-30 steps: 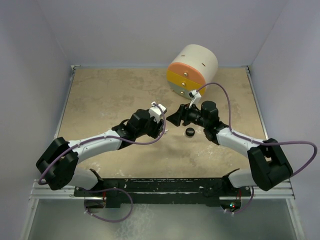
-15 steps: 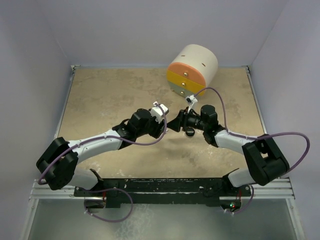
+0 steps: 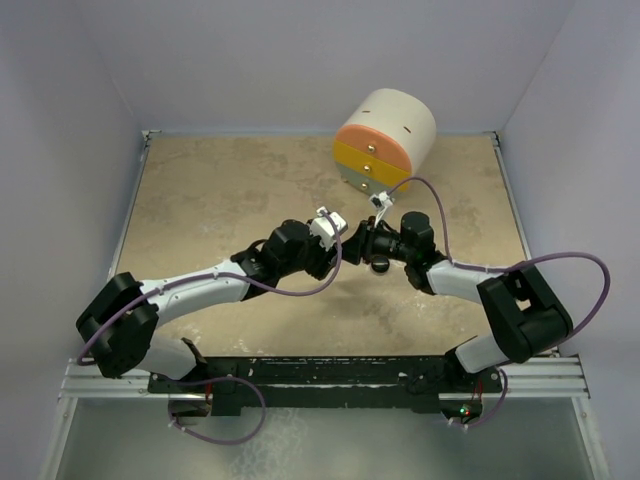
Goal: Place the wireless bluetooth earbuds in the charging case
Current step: Pick up the charging case at the center of the board.
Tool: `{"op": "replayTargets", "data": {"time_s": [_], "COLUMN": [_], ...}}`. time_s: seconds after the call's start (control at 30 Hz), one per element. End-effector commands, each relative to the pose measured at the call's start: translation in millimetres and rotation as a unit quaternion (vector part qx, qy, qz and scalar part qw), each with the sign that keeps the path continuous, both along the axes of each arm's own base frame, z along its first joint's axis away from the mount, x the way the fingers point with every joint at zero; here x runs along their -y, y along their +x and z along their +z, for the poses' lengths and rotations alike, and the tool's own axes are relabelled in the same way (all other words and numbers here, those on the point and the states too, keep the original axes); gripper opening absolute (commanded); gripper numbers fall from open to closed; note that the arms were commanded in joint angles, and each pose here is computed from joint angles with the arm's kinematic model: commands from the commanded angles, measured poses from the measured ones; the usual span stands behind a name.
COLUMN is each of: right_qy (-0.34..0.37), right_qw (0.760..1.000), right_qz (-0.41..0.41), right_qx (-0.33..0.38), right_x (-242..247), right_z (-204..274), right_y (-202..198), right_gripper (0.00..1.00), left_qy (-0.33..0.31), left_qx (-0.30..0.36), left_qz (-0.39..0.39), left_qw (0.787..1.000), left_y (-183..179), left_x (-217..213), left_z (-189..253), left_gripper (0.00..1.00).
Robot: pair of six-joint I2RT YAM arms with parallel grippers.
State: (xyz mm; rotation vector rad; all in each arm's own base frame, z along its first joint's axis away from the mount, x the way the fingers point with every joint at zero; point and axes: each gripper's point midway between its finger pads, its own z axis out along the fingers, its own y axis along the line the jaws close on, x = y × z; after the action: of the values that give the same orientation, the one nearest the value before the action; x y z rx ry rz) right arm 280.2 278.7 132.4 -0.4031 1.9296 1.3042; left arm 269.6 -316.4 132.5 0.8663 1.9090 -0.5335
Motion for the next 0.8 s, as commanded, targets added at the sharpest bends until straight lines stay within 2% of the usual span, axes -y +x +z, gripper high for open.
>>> {"op": "replayTargets", "data": {"time_s": [0.0, 0.23, 0.27, 0.33, 0.4, 0.47, 0.53, 0.6, 0.63, 0.73, 0.77], "right_qy": [0.019, 0.027, 0.028, 0.029, 0.031, 0.031, 0.032, 0.032, 0.032, 0.033, 0.033], "right_qw": [1.000, 0.999, 0.999, 0.999, 0.999, 0.999, 0.999, 0.999, 0.999, 0.999, 0.999], "right_qz": [0.020, 0.019, 0.018, 0.016, 0.015, 0.013, 0.013, 0.013, 0.013, 0.025, 0.030], "right_qx": [0.009, 0.003, 0.003, 0.002, 0.002, 0.001, 0.000, -0.002, -0.004, -0.008, -0.011], "right_x": [-3, -3, -3, -3, -3, -3, -4, -4, -4, -6, -7], "right_z": [8, 12, 13, 14, 16, 15, 15, 13, 13, 10, 9], "right_y": [-7, -10, -9, -8, -8, -7, -6, -6, -6, -8, -9], "right_gripper": [0.39, 0.17, 0.13, 0.07, 0.03, 0.02, 0.02, 0.06, 0.15, 0.49, 0.55], "left_qy": [-0.041, -0.032, -0.030, -0.029, -0.031, -0.034, -0.037, -0.037, -0.039, -0.040, -0.040], "left_qx": [0.056, 0.066, 0.064, 0.063, 0.063, 0.065, 0.067, 0.070, 0.071, 0.074, 0.077], "left_qz": [0.003, 0.029, 0.034, 0.038, 0.042, 0.046, 0.051, 0.055, 0.056, 0.056, 0.055], "left_qw": [0.998, 0.997, 0.997, 0.997, 0.997, 0.996, 0.996, 0.995, 0.995, 0.995, 0.995], "left_y": [13, 19, 20, 20, 20, 21, 21, 22, 22, 22, 22], "left_x": [12, 3, 2, 1, 0, -1, -3, -5, -5, -5, -5], "left_z": [41, 39, 38, 37, 36, 37, 38, 39, 40, 41, 42], "left_gripper": [0.00, 0.00, 0.04, 0.21, 0.29, 0.30, 0.20, 0.04, 0.00, 0.00, 0.00]}}
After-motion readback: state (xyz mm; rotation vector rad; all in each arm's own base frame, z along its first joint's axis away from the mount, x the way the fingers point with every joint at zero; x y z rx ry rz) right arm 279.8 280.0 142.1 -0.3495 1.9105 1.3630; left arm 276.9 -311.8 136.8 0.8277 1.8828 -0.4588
